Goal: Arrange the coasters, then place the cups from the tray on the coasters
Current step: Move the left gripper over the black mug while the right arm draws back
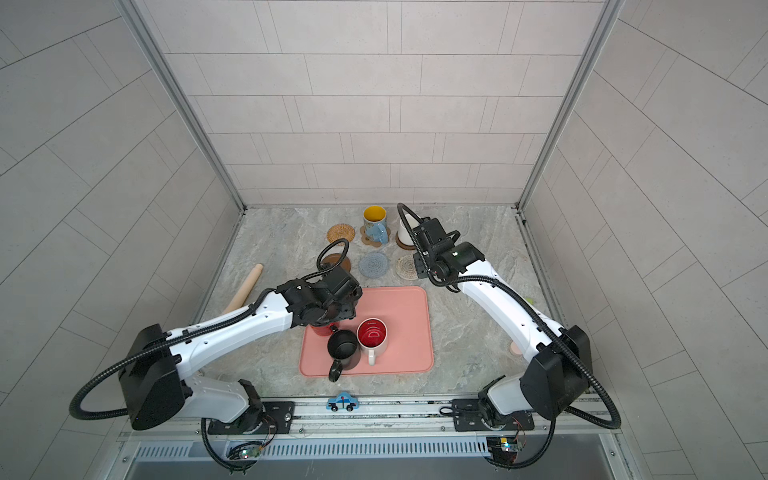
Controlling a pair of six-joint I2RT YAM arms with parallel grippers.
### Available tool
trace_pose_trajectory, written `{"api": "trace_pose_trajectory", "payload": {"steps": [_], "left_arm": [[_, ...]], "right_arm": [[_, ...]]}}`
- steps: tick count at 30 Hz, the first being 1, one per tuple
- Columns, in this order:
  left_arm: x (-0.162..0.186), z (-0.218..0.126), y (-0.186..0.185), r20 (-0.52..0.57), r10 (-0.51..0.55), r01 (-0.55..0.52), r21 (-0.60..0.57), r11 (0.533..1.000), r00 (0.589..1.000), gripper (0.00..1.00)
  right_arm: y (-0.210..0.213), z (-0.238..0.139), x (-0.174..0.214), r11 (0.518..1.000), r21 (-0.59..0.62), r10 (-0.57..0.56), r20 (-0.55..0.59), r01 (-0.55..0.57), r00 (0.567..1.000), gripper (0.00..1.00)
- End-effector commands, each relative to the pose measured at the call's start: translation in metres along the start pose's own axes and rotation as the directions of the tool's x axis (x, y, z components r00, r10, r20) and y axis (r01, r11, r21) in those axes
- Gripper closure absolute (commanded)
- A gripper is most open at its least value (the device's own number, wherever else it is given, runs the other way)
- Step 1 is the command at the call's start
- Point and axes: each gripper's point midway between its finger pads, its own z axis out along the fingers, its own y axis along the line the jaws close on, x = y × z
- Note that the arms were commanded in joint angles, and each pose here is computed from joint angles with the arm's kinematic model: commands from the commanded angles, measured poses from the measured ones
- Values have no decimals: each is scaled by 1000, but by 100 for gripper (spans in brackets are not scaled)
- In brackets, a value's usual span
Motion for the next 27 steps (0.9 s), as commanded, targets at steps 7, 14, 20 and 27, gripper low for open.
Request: {"api": "trace_pose_trajectory", "payload": {"steps": [7,14,20,27], "left_arm": [[-13,-4,-7,33,8,-7,-18,1000,999,37],[-8,5,-12,0,15,-15,-18,1000,1000,40],[-4,15,-18,-20,10,-10,-9,1000,1000,44],[0,27,-25,-43,9,-9,-8,1000,999,47]], "right_arm": [[-4,-7,7,1000,8,15,9,-15,1000,57],[-5,-6,7,1000,15,7,9,-7,1000,57],[-4,-3,11,1000,16,5,-3,-5,1000,57],[-6,-3,12,1000,23,2,-3,-2,1000,57]]}}
